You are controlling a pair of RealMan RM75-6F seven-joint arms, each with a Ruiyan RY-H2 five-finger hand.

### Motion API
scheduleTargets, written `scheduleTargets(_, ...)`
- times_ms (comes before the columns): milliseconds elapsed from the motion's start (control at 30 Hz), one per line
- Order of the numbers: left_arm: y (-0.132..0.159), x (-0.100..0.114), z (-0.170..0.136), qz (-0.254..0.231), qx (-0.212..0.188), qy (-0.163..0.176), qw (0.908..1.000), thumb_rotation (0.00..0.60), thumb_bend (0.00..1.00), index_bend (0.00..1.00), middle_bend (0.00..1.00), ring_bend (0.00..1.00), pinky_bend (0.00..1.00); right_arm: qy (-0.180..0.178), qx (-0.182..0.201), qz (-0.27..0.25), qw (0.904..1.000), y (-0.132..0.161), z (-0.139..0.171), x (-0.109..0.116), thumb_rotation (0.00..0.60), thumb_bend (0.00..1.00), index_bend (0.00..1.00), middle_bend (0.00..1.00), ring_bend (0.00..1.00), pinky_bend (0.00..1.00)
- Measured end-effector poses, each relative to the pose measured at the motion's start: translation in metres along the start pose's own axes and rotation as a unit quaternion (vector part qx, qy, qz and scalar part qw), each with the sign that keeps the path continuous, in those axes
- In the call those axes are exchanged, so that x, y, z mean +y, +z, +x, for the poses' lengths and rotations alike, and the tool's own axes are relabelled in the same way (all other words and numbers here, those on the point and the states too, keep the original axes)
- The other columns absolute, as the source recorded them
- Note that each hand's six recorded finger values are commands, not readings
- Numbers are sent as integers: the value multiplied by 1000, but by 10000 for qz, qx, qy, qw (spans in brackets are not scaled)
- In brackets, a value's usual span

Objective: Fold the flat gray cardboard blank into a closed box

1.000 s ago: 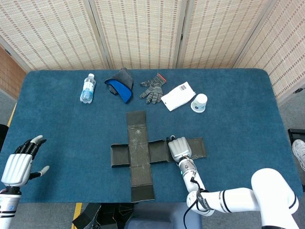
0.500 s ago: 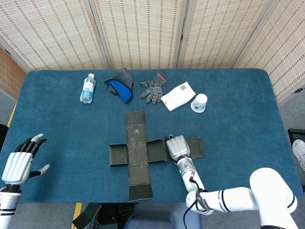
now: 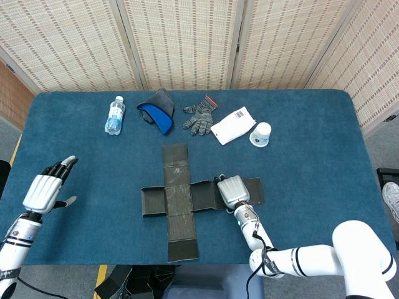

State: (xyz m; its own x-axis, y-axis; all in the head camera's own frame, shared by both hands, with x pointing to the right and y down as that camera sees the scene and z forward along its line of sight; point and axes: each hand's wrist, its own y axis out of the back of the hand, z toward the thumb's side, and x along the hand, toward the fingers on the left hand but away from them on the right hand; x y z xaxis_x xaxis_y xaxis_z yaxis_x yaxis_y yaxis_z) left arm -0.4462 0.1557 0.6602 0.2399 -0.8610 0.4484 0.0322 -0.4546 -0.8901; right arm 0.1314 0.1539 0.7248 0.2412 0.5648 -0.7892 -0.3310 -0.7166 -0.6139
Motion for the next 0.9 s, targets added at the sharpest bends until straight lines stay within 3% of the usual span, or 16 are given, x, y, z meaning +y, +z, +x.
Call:
scheduleTargets(133, 22, -18, 30, 229, -420, -154, 9987, 600, 96, 0, 0, 79, 262, -8, -13, -11, 10000, -2, 0, 1, 600, 136, 191, 244, 814, 893)
scheduleTargets(333, 56, -41, 48, 317, -898, -321, 9949, 600, 96, 0, 0, 45, 248, -19, 15, -29, 10000, -2, 0, 2, 600, 136, 190, 244, 814, 892)
scheduleTargets(567, 79, -54, 58, 122, -1022, -366, 9940, 600, 96, 0, 0, 14, 237, -35, 60, -62, 10000, -1, -1, 2, 600, 136, 191, 244, 814, 893)
scheduleTargets(900, 96, -70, 61, 308, -1180, -553, 9910, 600, 96, 0, 0, 7, 229, -89, 121, -115, 9998, 1, -1, 5, 600, 136, 190, 245, 814, 893)
